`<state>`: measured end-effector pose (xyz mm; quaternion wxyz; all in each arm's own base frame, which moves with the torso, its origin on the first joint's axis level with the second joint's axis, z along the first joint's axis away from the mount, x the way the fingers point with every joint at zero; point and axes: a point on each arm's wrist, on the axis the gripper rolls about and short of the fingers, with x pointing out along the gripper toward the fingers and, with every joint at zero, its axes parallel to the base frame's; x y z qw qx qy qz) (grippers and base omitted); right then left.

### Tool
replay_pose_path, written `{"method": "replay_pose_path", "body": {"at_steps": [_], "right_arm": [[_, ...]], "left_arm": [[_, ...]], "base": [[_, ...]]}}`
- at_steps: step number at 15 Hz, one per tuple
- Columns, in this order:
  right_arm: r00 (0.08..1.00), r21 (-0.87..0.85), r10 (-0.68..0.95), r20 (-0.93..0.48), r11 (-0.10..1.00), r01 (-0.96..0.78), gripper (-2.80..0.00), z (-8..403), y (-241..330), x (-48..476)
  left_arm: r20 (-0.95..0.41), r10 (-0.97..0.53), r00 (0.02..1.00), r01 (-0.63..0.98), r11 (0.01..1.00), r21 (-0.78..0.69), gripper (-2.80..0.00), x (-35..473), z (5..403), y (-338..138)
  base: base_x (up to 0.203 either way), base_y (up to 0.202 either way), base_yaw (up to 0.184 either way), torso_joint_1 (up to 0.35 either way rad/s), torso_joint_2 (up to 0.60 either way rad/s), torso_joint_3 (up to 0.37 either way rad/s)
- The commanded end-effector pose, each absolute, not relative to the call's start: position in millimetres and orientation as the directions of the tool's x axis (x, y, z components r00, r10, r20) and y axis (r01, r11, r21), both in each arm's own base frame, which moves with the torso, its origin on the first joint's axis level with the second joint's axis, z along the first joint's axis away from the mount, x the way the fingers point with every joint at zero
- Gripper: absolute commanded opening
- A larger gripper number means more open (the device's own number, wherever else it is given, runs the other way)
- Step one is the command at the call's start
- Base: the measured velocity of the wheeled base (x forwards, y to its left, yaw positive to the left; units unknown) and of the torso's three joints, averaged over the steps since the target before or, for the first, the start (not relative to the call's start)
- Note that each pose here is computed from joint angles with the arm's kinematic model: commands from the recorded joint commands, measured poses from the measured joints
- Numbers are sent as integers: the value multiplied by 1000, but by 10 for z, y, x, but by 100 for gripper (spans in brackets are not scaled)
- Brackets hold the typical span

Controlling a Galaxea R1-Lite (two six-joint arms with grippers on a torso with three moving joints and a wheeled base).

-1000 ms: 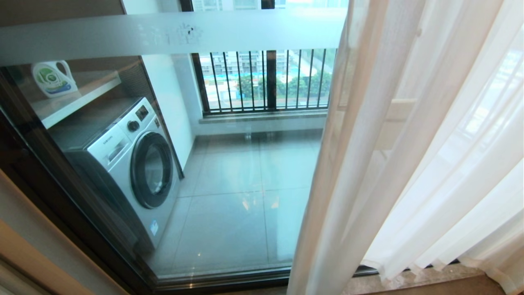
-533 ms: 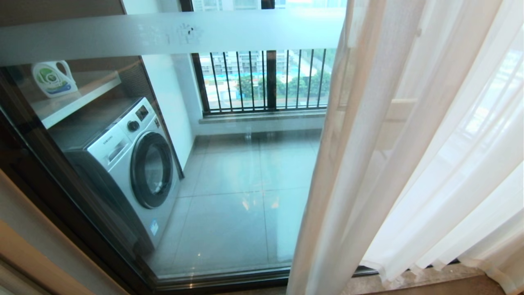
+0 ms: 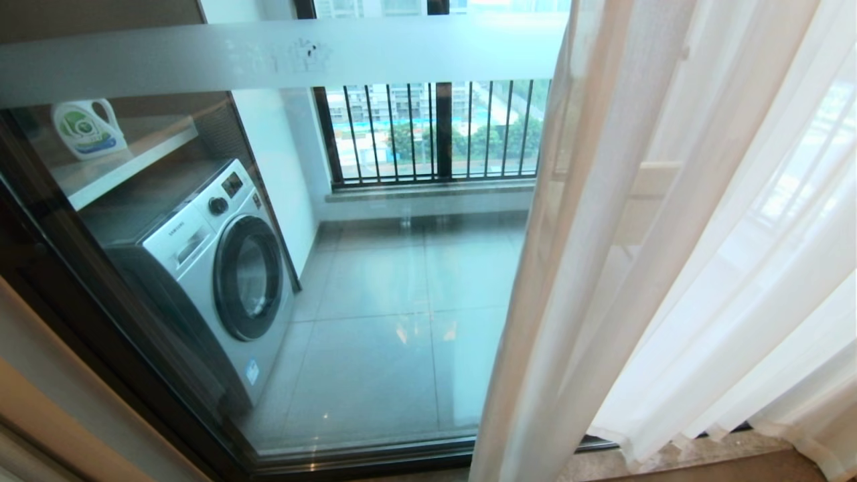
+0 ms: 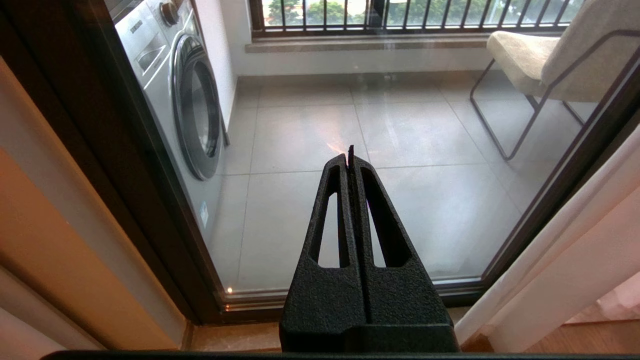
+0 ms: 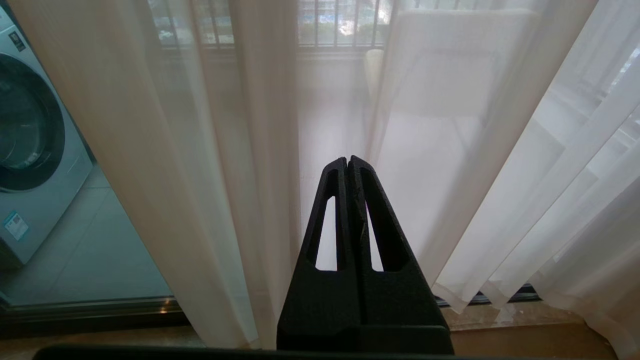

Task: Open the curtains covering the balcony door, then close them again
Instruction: Close the inner curtains on both sides

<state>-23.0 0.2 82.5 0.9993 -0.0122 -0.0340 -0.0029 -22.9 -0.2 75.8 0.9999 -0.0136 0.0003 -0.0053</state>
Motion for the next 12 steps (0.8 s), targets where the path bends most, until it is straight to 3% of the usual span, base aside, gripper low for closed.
{"method": "replay_pose_path", "body": {"at_steps": [1,8,12], "right_arm": [[998,-25,-4,67,1000,6,-280,826,2,-229],[998,-25,-3,69,1000,5,-280,826,2,-230],[998,-25,-3,69,1000,5,-280,826,2,-230]], "left_arm": [[0,-11,1000,11,1000,-28,-280,-229,757,-2],[0,-6,1000,6,1000,-28,-280,-229,757,-1],[0,-6,1000,6,1000,-28,-280,-229,757,-1]], "base": [[0,0,0,0,0,0],[1,9,0,0,0,1],[1,171,1,3,2,5]]}}
